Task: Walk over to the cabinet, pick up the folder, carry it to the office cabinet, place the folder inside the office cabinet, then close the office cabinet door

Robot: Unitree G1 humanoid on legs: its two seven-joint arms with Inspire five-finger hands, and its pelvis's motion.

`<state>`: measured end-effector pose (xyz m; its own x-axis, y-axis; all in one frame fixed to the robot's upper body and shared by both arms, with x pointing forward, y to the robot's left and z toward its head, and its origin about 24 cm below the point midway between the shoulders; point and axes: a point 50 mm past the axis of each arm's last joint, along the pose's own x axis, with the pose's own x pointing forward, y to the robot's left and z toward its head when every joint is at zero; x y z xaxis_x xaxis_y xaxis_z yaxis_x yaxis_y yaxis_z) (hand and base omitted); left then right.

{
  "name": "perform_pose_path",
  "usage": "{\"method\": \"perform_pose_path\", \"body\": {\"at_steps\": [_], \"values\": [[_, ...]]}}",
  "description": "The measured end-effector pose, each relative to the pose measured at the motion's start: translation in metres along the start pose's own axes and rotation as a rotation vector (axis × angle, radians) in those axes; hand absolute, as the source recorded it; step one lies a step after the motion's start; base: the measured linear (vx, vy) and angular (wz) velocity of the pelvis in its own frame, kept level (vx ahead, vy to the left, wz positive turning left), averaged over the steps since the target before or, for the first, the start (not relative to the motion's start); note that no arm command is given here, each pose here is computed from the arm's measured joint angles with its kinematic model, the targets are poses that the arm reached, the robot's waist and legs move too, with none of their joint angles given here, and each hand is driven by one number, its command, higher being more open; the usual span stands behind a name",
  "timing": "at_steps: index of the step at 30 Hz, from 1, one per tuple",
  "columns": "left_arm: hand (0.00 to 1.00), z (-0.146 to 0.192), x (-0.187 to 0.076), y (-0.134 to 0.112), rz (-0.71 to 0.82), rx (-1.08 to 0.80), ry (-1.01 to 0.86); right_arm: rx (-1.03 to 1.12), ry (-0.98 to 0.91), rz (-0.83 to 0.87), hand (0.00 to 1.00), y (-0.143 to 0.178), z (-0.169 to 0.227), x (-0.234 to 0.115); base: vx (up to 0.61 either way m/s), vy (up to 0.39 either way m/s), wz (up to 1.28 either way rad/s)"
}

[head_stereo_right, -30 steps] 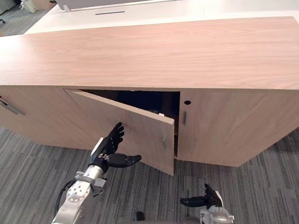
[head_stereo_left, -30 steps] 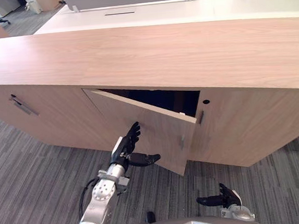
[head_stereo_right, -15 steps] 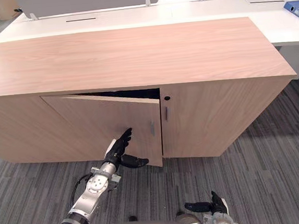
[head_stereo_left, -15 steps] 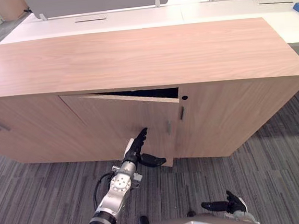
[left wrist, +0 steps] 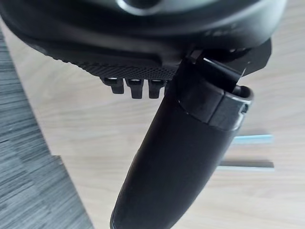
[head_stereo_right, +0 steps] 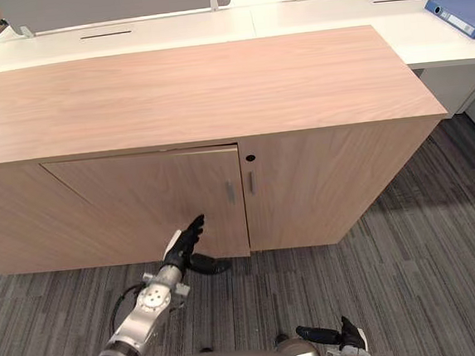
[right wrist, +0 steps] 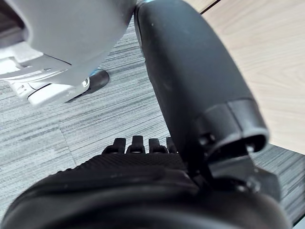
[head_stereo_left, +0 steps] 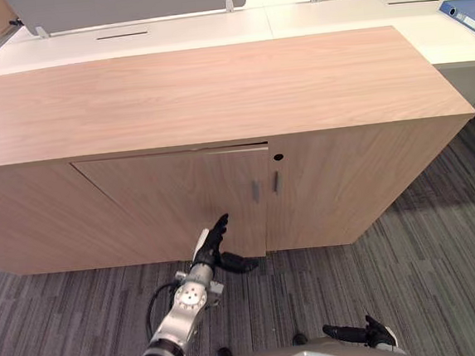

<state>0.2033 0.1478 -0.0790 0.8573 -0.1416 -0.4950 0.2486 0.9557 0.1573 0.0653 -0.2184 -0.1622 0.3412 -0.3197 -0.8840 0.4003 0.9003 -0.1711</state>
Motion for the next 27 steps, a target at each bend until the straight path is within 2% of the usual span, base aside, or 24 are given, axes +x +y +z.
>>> {"method": "perform_pose_path", "body": {"at_steps": [5, 10, 16, 19, 27], "values": [[1.00, -0.046, -0.019, 0.009, 0.048, -0.055, 0.171, 0.031, 0.012, -0.008, 1.00, 0.000, -0.003, 0.000, -0.06, 0.008, -0.02], [1.00, -0.093, -0.045, 0.035, 0.203, -0.136, 0.373, 0.050, 0.013, -0.008, 1.00, 0.001, -0.002, 0.000, 0.00, -0.001, 0.02], [1.00, -0.138, -0.076, 0.039, 0.300, -0.179, 0.604, 0.106, 0.018, -0.013, 1.00, 0.002, -0.002, 0.000, 0.02, 0.004, -0.01], [1.00, -0.148, -0.085, 0.032, 0.325, -0.224, 0.653, 0.109, 0.015, -0.011, 1.00, 0.004, 0.001, 0.001, -0.03, 0.012, -0.04], [1.00, -0.152, -0.088, 0.024, 0.359, -0.292, 0.685, 0.106, 0.022, -0.023, 1.00, 0.003, 0.002, 0.002, -0.04, 0.015, -0.09]]}}
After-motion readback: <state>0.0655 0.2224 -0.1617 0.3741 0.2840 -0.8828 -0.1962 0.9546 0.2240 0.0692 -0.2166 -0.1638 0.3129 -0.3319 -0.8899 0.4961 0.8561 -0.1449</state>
